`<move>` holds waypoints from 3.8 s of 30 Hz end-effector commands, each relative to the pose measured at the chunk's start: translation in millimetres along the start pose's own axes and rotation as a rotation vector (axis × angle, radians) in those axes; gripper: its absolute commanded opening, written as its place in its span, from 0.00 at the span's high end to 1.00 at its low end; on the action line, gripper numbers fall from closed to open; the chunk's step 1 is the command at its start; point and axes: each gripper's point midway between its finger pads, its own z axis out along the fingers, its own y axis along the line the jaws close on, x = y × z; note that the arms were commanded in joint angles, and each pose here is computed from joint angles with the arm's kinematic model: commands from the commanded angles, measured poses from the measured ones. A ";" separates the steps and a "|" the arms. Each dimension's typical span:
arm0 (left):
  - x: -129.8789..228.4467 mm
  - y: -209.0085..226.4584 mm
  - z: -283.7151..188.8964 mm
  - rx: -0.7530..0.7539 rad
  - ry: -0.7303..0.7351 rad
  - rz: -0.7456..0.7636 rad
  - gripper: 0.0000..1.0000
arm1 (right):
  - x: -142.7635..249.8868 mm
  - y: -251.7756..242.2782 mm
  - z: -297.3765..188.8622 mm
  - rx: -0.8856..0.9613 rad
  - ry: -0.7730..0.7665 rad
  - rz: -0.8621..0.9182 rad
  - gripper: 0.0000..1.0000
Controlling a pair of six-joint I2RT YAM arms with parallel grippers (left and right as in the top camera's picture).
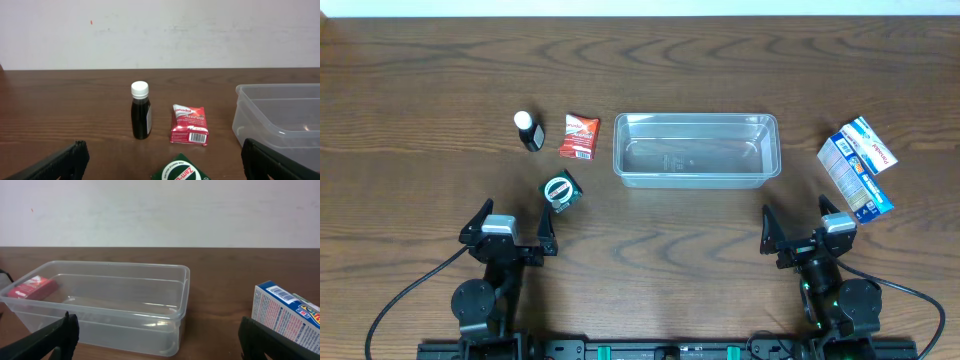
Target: Pack container
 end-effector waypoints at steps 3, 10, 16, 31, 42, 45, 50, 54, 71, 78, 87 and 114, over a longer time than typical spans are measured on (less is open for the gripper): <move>15.6 -0.1 1.0 0.001 0.044 -0.014 0.02 | 1.8 -0.5 0.1 0.005 0.006 0.004 0.01; 15.6 -0.1 1.0 0.001 0.044 -0.014 0.02 | 1.8 -0.5 0.1 0.005 0.006 0.004 0.01; 15.6 -0.1 1.0 0.001 0.044 -0.014 0.02 | 1.8 -0.5 0.1 0.005 0.006 0.004 0.01; 15.6 -0.1 1.0 0.001 0.044 -0.014 0.02 | -43.9 9.3 -6.1 -0.031 -0.129 -0.043 0.01; 15.6 -0.1 1.0 0.001 0.044 -0.014 0.02 | -137.6 -34.0 -23.0 0.260 0.121 -0.188 0.01; 15.6 -0.1 1.0 0.001 0.044 -0.014 0.02 | -141.1 -38.9 -10.2 0.242 0.269 -0.206 0.01; 15.6 -0.1 1.0 0.001 0.044 -0.014 0.02 | -130.6 -48.8 13.4 0.149 0.557 -0.207 0.01; 15.6 -0.1 1.0 0.001 0.044 -0.014 0.02 | -111.5 -70.5 22.4 0.161 0.795 -0.124 0.01; 15.6 -0.1 1.0 0.001 0.044 -0.014 0.02 | -55.4 -122.5 68.0 0.147 1.055 -0.252 0.01; 15.6 -0.1 1.0 0.001 0.044 -0.014 0.02 | -27.8 -154.7 72.9 0.158 1.126 -0.231 0.08; 15.6 -0.1 1.0 0.001 0.044 -0.014 0.02 | 17.0 -173.8 66.0 0.149 1.265 -0.136 0.24; 15.6 -0.1 1.0 0.001 0.044 -0.014 0.02 | 53.4 -180.1 65.5 0.118 1.370 -0.113 0.69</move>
